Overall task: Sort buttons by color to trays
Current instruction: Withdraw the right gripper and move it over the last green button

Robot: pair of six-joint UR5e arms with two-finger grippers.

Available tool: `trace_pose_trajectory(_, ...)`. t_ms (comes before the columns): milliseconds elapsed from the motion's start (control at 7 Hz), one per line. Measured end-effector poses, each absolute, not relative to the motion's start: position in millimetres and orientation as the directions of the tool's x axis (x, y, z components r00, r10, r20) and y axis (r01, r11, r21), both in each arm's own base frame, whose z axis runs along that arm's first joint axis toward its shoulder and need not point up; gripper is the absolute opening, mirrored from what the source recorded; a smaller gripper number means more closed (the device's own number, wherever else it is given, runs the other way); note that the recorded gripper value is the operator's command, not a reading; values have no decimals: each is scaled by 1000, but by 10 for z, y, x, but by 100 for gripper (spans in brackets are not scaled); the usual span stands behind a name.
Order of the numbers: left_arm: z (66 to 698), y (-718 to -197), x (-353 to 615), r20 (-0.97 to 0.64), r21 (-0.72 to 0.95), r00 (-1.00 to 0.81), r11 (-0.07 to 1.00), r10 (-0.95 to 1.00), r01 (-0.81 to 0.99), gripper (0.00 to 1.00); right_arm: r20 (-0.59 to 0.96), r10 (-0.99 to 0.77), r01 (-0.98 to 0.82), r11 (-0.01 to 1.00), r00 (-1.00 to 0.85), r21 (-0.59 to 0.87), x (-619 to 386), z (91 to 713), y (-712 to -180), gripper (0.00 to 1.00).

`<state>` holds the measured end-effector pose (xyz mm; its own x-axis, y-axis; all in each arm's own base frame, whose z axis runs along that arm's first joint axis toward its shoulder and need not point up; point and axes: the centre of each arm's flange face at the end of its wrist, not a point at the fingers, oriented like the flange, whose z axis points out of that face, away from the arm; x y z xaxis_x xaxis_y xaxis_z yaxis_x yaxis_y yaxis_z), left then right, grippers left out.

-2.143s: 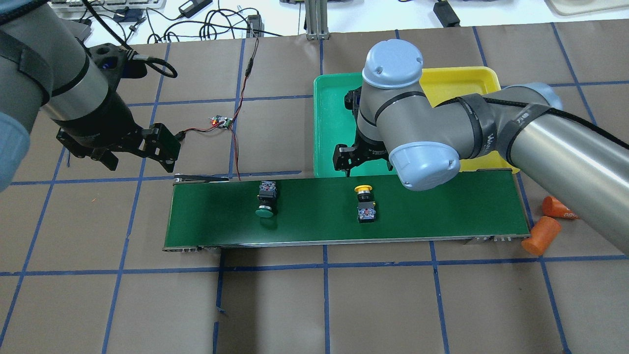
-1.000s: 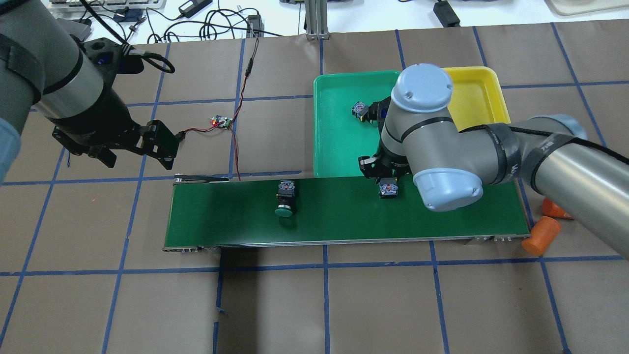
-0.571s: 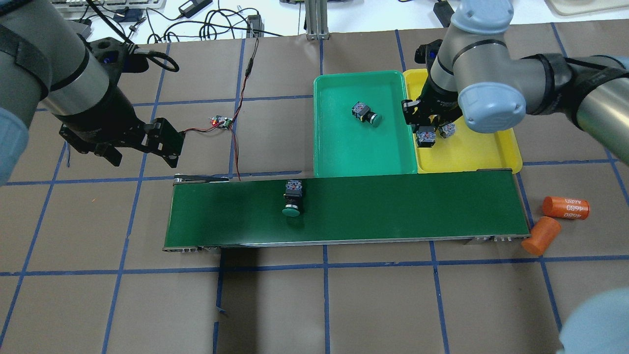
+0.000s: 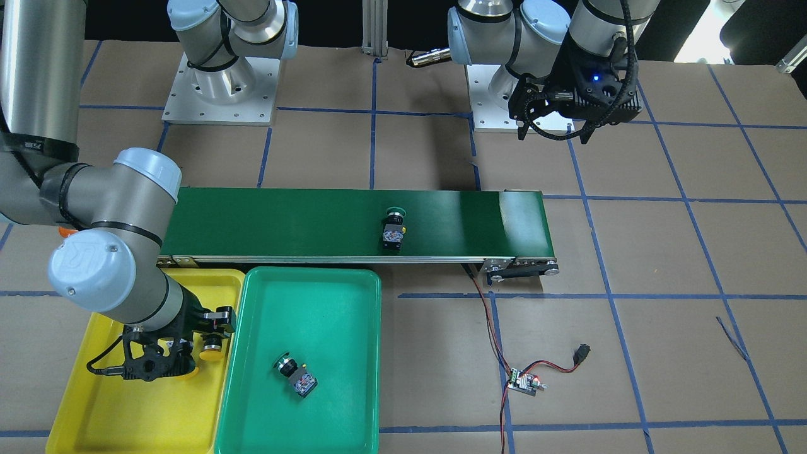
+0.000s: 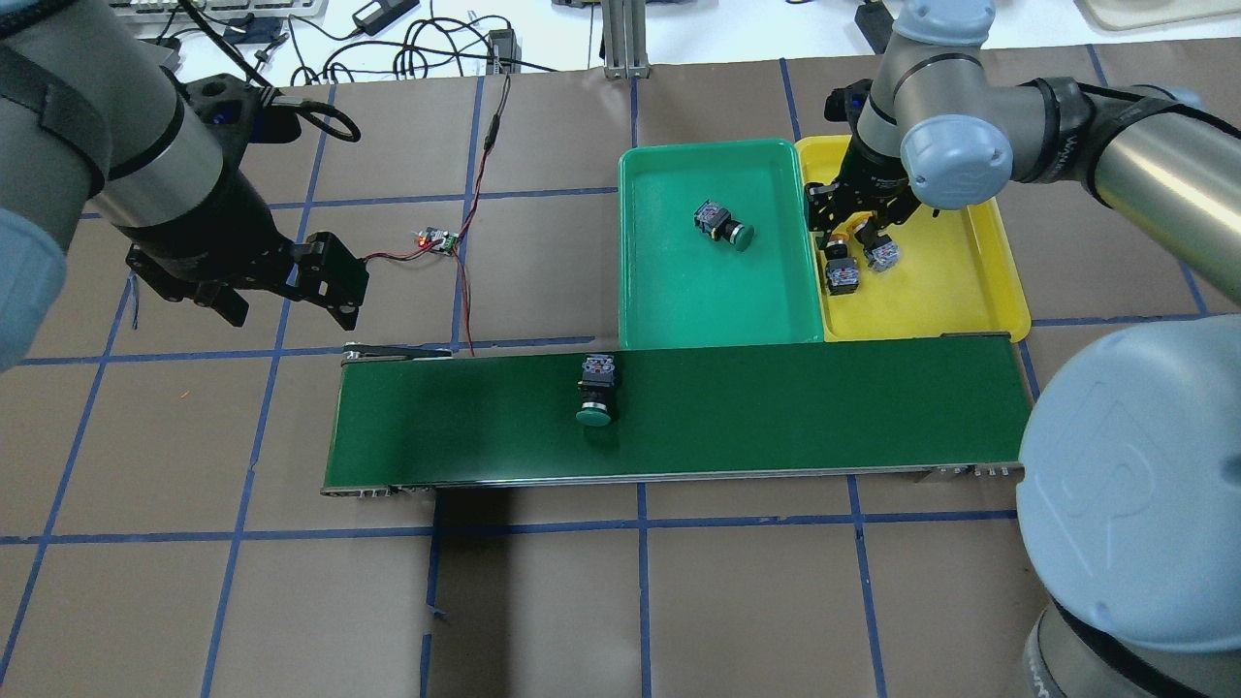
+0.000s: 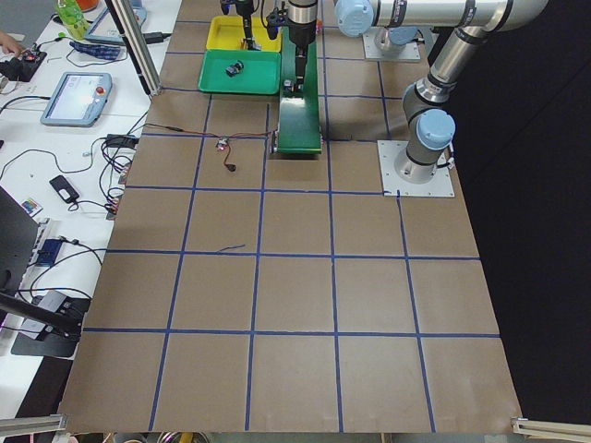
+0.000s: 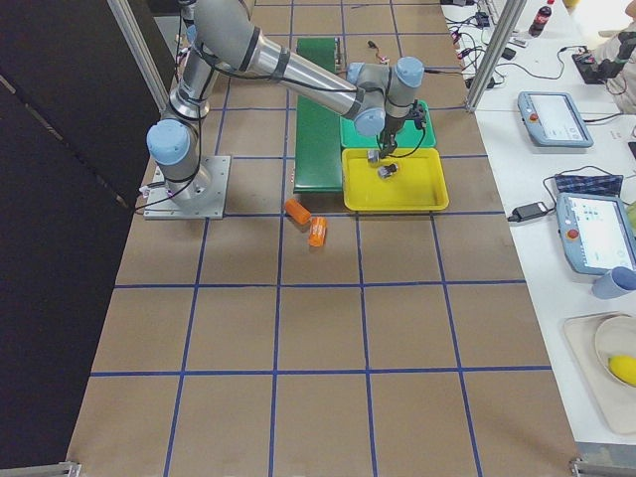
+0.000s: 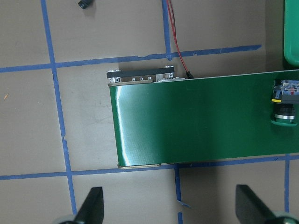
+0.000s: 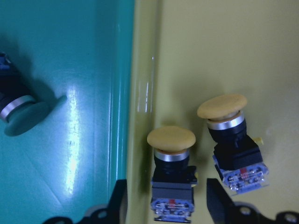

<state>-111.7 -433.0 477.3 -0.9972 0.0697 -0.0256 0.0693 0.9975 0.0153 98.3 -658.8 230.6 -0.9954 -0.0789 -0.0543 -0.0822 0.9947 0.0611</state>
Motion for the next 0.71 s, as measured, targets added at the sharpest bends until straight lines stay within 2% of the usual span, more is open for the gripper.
trace_pose_trajectory(714,4724,-4309,-1117,-27,24,-997,997,79,78,100,-60,-90,-95,991,-994,90,1038,2532,-6415,79)
